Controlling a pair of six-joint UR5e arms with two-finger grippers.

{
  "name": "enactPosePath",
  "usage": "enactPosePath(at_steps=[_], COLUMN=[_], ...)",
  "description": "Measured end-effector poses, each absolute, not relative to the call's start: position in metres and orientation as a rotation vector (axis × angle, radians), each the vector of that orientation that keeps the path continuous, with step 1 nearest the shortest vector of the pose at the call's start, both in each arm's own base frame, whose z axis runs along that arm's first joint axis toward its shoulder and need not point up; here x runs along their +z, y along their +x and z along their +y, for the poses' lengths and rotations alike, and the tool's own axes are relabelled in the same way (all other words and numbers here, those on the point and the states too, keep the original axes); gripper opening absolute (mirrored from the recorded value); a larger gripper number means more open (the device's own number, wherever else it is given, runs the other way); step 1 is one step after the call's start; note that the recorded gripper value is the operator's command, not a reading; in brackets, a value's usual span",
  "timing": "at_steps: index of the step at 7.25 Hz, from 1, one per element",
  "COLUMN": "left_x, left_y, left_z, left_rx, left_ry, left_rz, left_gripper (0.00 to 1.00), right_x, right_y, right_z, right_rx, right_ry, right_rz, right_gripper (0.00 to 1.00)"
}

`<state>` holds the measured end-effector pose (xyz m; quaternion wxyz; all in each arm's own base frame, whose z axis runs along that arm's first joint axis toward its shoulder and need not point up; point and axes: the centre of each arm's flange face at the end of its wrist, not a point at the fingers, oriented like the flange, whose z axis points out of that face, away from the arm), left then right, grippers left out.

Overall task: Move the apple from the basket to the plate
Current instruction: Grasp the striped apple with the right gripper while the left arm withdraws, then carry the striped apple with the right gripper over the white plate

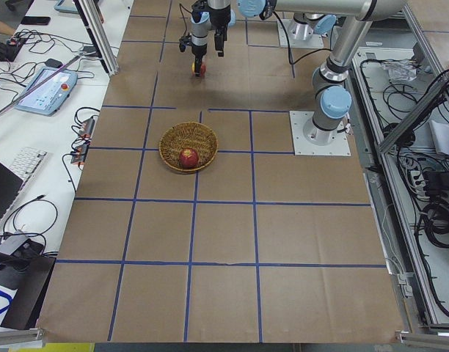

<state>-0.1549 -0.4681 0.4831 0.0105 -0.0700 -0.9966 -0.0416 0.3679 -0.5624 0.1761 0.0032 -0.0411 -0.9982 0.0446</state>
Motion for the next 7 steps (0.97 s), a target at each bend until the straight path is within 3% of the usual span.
enactPosePath(at_steps=[1,4,7], left_x=[0.483,0.484,0.485], left_y=[-0.158,-0.159,-0.160], left_z=[-0.467,-0.469,-0.471], left_rx=[-0.129,-0.095,-0.066], left_ry=[-0.233,-0.265,-0.273], left_rz=[-3.112,-3.112,-3.112], left_gripper=[0.99,0.99,0.99], right_x=[0.173,0.194,0.290], right_y=[0.368,0.361,0.266], right_z=[-0.562,-0.568,-0.581], right_rx=[0.135,0.178,0.174], right_ry=[-0.128,-0.138,-0.128], right_rz=[-3.127,-3.133,-3.117], right_gripper=[0.62,0.63,0.63])
